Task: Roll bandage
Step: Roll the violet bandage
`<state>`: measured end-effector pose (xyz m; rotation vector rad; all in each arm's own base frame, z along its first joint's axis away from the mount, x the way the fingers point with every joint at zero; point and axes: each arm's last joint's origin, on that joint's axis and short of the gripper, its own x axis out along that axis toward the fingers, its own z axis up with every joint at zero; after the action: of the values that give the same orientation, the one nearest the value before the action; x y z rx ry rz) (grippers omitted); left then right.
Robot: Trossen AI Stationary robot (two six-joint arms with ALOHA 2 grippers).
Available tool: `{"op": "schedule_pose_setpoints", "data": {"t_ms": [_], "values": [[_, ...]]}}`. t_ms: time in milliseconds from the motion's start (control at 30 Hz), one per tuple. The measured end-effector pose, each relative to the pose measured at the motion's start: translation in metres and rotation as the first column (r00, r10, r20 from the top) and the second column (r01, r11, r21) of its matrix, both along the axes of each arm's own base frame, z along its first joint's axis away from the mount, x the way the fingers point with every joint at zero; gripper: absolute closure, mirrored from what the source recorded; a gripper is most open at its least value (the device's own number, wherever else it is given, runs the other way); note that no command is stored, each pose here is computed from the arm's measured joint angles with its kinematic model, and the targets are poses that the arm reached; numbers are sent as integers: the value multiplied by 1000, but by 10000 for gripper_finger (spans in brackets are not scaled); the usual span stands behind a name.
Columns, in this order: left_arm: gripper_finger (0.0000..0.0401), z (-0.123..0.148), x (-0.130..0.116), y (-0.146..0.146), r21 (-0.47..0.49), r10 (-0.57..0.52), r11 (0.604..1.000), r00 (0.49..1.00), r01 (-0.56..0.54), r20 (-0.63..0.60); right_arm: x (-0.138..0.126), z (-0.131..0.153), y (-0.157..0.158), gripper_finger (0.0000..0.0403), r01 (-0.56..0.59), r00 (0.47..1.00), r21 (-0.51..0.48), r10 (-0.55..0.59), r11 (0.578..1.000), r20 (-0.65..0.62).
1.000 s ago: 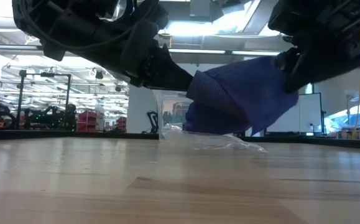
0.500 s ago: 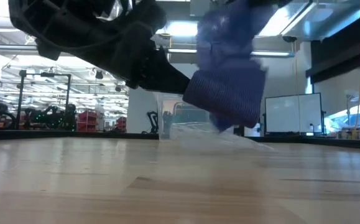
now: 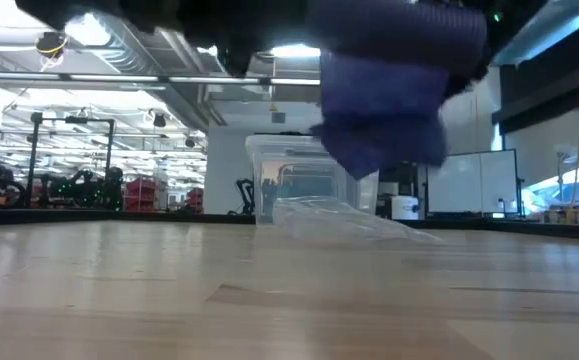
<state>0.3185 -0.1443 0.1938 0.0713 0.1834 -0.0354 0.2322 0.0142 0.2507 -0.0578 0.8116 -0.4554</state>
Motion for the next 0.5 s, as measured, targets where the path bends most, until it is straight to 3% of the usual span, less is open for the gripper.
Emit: {"op": "schedule_pose_setpoints", "data": {"t_ms": [267, 500], "values": [[392, 51, -17, 9, -5, -5, 1000, 992, 6, 130, -16, -7, -4, 150, 22, 992, -7, -23, 1000, -124], [394, 100, -41, 21, 80, -10, 997, 958, -13, 285, -22, -26, -3, 108, -6, 986, 36, 12, 999, -168]]}}
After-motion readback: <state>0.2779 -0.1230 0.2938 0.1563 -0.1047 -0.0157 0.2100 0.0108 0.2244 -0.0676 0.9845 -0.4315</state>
